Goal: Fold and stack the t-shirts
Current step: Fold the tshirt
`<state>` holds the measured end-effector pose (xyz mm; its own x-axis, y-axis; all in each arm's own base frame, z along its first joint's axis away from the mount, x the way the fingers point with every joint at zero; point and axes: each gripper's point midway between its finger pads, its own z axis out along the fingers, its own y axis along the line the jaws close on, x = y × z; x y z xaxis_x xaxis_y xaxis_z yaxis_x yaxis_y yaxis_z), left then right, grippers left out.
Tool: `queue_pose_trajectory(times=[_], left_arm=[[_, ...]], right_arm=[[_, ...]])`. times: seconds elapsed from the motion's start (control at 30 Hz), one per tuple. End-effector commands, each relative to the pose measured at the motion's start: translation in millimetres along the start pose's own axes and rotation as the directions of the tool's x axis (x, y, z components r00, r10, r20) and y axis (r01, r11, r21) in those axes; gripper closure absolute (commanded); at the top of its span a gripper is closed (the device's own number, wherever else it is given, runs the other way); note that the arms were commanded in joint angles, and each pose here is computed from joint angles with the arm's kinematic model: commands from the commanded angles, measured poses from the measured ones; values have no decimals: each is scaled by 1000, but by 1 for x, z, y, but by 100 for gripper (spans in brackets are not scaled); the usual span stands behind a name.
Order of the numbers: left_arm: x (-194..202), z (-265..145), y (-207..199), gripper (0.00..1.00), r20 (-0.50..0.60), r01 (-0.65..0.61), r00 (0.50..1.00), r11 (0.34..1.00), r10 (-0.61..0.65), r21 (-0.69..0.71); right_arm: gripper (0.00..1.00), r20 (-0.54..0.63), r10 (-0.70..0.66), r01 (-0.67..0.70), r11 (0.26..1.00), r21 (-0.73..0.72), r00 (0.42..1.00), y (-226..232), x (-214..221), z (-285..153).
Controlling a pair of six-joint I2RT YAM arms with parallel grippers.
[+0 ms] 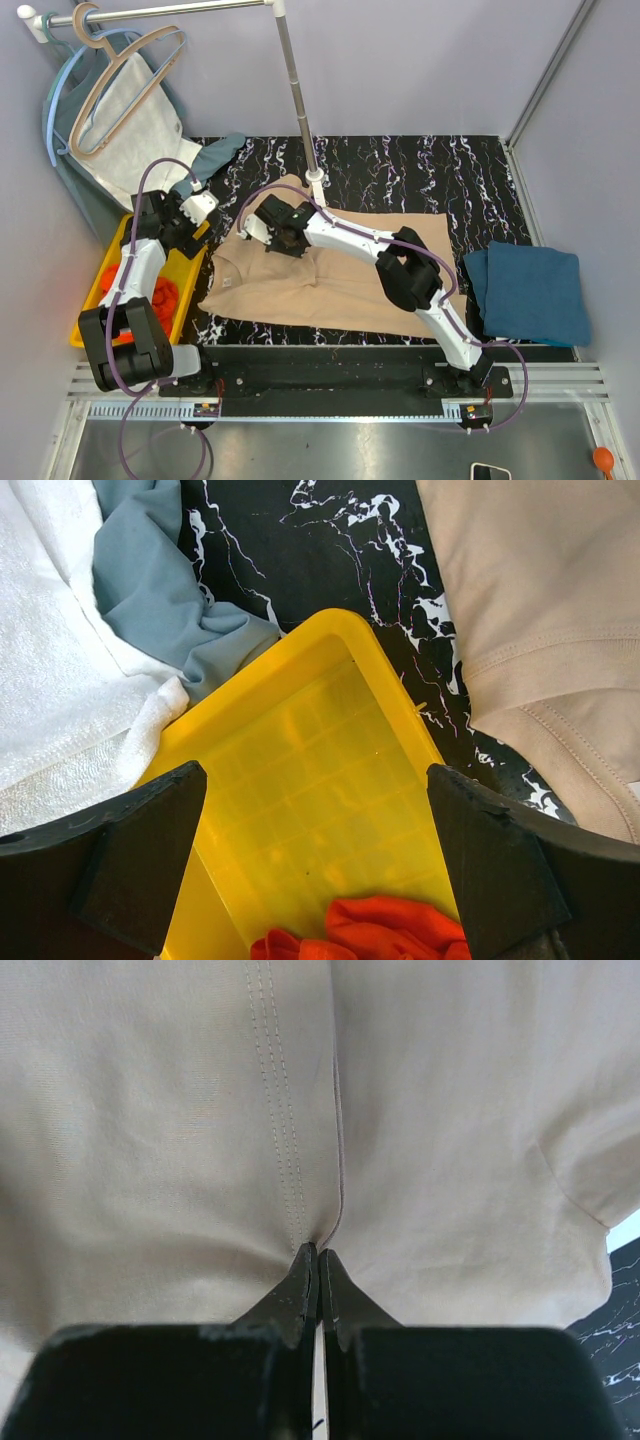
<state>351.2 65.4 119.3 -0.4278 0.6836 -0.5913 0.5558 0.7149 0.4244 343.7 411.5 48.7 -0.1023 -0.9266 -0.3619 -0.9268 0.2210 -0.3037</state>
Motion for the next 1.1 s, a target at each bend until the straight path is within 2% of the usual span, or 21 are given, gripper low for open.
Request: queue_pose_trajectory(times=[0.0, 0.5, 0.6, 0.63, 0.77, 0.87, 1.07], left_arm=[[-7, 2, 7, 1, 27, -27, 999, 999, 28, -28], [-3, 3, 3, 1, 13, -40, 999, 999, 40, -22], [-3, 4, 2, 1, 13, -42, 999, 999, 43, -19], [-2, 4, 2, 1, 10, -40, 999, 999, 40, -18], [-1, 5, 1, 1, 4, -44, 999, 999, 44, -17], [1, 7, 1, 1, 2, -44, 999, 999, 44, -19], [0, 10, 9, 1, 6, -29, 1000, 998, 30, -56]], right_arm=[[100, 76, -15, 8, 997, 83, 997, -19, -21, -35], [100, 27, -26, 23, 992, 121, 999, -18, -1, -24], [79, 24, -20, 17, 990, 139, 999, -22, -3, -21], [66, 33, -21, 16, 990, 143, 999, -23, -6, -22], [50, 62, -8, -1, 989, 147, 998, -28, -18, -22], [47, 86, -1, -12, 989, 146, 996, -31, -28, -21], [48, 163, 25, -42, 994, 98, 986, -28, -54, -18]])
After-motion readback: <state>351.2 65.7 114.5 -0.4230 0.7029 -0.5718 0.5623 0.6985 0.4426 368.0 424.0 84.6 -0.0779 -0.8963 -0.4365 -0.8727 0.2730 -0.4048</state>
